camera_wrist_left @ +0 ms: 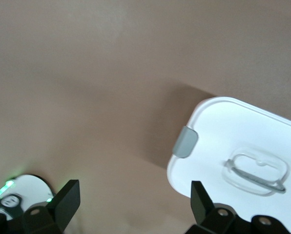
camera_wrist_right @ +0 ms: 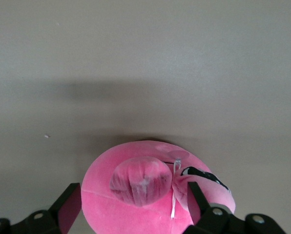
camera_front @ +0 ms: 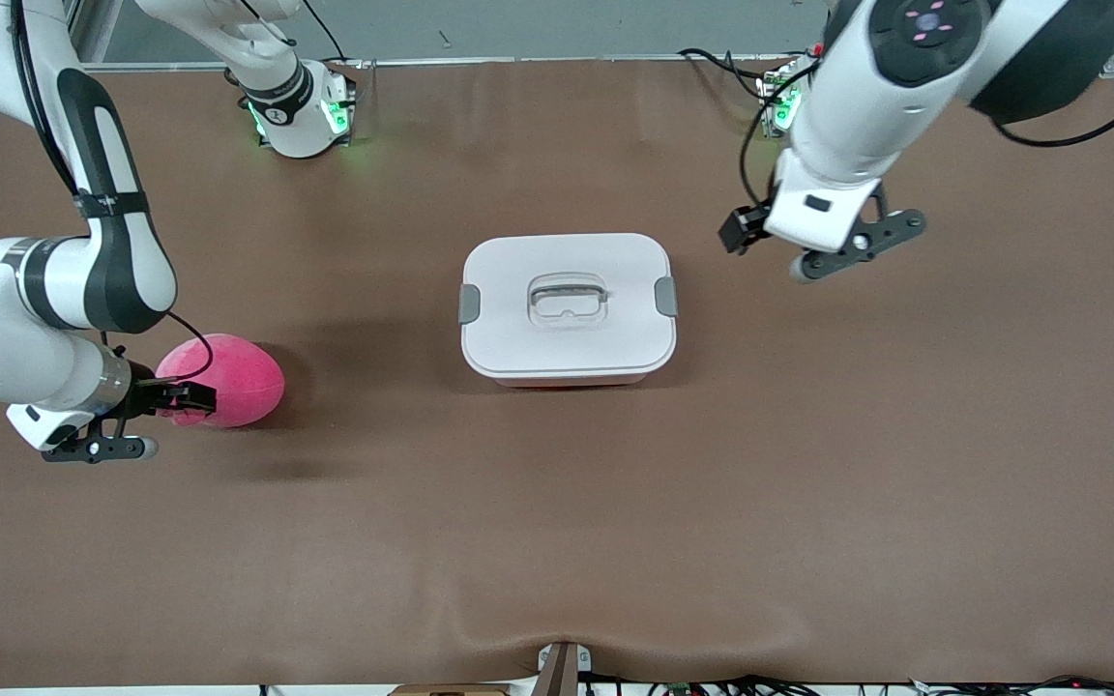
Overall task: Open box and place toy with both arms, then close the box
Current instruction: 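Reach the right gripper to the pink toy while the left gripper reaches the lid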
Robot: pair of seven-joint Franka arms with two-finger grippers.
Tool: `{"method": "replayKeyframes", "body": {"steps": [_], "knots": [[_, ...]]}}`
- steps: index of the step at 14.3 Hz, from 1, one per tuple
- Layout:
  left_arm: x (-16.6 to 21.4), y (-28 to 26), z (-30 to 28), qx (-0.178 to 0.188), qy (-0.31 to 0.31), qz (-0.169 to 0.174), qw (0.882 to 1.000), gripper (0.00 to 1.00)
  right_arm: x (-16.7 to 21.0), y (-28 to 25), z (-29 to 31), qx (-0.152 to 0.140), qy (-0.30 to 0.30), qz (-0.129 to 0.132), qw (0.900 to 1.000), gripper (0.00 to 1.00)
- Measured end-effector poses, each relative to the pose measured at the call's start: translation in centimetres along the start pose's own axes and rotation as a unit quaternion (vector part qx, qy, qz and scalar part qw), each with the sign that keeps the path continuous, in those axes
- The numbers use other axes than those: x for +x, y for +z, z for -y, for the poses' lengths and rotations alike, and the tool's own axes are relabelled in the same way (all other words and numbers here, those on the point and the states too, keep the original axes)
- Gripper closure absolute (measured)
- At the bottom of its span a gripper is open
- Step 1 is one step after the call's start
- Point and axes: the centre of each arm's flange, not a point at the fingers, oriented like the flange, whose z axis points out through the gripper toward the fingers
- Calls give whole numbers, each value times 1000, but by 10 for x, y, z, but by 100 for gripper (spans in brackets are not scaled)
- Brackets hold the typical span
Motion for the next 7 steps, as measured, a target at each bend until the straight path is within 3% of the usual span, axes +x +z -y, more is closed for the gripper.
{"method": "replayKeyframes", "body": {"steps": [2,7], "knots": [[-19,21,-32,10,-22,-17,1000,0,0,1,2,0,-2,1,1000,33],[-61,73,-101,-2,-71,-40,997,0,0,1,0,0,-1,1,1000,87]]}}
